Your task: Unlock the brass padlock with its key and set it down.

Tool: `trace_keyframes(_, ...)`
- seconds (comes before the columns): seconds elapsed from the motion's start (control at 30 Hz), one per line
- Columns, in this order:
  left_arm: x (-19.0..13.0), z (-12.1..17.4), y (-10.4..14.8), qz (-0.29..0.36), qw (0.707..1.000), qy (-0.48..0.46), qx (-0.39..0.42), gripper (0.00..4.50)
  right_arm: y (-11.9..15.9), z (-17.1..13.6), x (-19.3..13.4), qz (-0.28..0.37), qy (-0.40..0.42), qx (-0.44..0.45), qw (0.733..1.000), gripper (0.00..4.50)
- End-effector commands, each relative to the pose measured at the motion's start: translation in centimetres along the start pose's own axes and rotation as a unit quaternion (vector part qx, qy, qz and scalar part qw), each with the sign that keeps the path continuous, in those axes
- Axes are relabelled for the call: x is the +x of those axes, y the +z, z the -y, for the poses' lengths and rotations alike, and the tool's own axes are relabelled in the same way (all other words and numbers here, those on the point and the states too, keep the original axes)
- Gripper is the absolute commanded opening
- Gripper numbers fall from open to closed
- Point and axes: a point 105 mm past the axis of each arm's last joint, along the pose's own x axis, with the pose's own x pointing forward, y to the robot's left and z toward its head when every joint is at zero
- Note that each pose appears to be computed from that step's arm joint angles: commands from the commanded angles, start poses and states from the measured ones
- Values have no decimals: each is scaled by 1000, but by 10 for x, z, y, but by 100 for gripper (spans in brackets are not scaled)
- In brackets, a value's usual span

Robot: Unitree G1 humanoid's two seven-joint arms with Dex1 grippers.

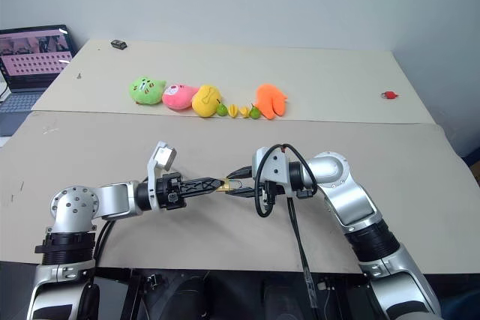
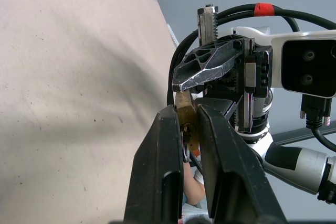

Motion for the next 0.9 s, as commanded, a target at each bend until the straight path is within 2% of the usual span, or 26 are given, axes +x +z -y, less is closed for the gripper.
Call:
trace_keyframes(0.03,10,17,3,-4,999,-39,25,3,14,9,-3,32,-11,2,999,140)
trace_keyframes(0.07,10,17,3,-4,999,-39,25,3,16,9,-4,39,-11,7,999,191)
trace_keyframes(0.13,10,17,4,-3,999,-39,25,3,16,10,-5,37,-14,9,999,240)
trace_keyframes(0.2,10,17,4,-1,999,-40,26,3,13,14,-6,26,-27,1,999,322)
trace_keyframes(0.3,8,20,6,2,999,-45,28,3,2,23,-8,2,-52,13,999,423)
trace_keyframes(0.33,7,20,8,4,999,-46,28,3,-1,21,-11,-6,-43,17,999,443)
trace_keyframes(0.57,-11,13,16,17,999,-26,26,3,-14,36,-50,-45,-61,23,997,443)
trace_keyframes(0.67,-16,12,22,31,999,-25,21,3,-12,44,-59,-42,-74,24,996,375)
trace_keyframes(0.8,-14,14,26,42,998,-33,19,3,-1,35,-49,-11,-45,22,999,230)
trace_keyframes(0.87,-10,14,24,40,998,-37,19,3,3,34,-45,1,-43,23,999,182)
trace_keyframes(0.9,-9,15,24,40,998,-38,19,3,4,35,-45,4,-43,23,999,120)
